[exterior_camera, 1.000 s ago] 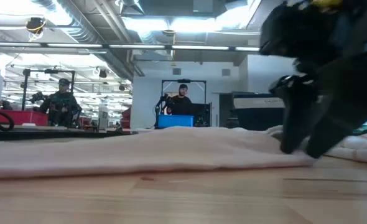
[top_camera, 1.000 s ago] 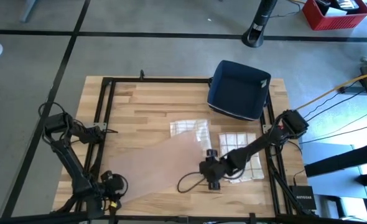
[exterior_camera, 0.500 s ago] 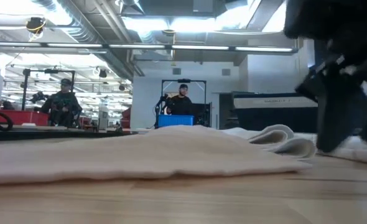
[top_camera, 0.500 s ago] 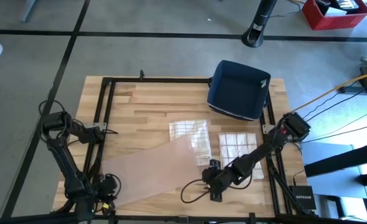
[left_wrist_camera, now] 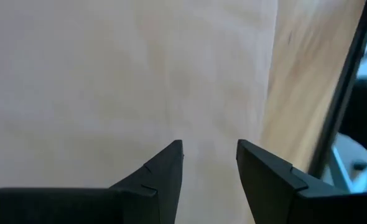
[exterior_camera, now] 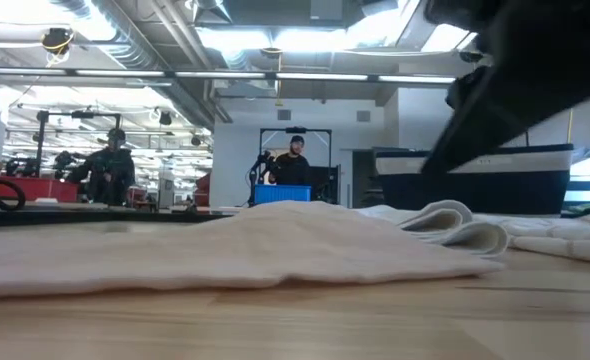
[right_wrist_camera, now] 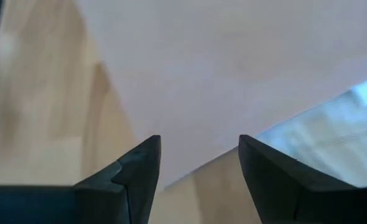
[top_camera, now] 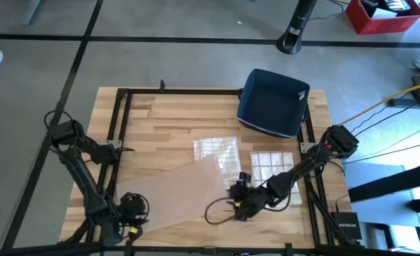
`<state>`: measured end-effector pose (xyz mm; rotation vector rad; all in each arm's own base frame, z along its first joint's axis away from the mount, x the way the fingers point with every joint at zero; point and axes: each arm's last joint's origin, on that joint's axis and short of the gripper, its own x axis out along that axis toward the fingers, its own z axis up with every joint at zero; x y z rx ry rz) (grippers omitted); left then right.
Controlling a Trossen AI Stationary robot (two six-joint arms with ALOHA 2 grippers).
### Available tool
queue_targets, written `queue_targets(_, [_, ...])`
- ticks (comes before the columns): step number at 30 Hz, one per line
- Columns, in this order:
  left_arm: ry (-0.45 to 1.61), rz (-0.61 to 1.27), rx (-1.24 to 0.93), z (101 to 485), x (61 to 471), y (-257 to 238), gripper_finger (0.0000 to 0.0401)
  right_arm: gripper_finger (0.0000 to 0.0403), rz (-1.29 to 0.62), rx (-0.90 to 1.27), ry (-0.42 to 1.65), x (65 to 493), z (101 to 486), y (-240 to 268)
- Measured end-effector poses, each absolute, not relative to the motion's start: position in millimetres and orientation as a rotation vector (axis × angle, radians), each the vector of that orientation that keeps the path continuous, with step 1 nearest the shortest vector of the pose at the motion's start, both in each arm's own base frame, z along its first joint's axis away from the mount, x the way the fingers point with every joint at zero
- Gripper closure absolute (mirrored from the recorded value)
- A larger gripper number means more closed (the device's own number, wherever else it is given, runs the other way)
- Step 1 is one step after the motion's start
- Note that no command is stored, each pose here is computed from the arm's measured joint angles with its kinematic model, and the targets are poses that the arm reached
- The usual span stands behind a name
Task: Fold towel
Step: Fold the light pink towel
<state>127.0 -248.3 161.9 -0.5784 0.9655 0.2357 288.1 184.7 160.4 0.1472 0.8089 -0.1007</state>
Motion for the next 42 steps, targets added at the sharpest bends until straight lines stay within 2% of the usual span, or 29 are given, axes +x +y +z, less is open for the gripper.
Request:
queue_targets(4, [0.832, 0.255, -0.456, 163.6, 142.9, -239.1, 0.0258, 0.0185, -0.168, 0.233, 0.809, 296.1, 157.5, 173.3])
queue_targets(7, [0.752, 0.278, -0.361, 164.5, 155.0, -231.4, 0.0258, 0.0185, -0.200, 0.405, 0.862, 302.5, 149.0, 166.1])
queue_targets(13, [0.733, 0.303, -0.249, 163.8, 170.9, -219.1, 0.0258, 0.0185, -0.283, 0.689, 0.967, 304.5, 131.0, 165.9])
queue_targets(28, [0.748, 0.309, -0.148, 149.4, 178.5, -219.5, 0.0258, 0.0193, -0.380, 0.853, 0.837, 326.3, 106.3, 159.8])
queue_targets(33, [0.753, 0.317, -0.127, 138.7, 180.7, -222.5, 0.0258, 0.0240, -0.399, 0.862, 0.789, 332.3, 94.2, 159.0])
queue_targets(36, [0.757, 0.320, -0.119, 135.4, 181.0, -223.1, 0.0258, 0.0289, -0.407, 0.837, 0.778, 332.0, 92.7, 158.6])
queue_targets(40, [0.760, 0.329, -0.116, 134.0, 182.5, -221.8, 0.0258, 0.0377, -0.368, 0.785, 0.756, 334.1, 93.2, 158.9])
queue_targets(42, [0.758, 0.336, -0.119, 134.1, 184.2, -220.6, 0.0258, 0.0391, -0.348, 0.773, 0.743, 335.7, 94.4, 159.6])
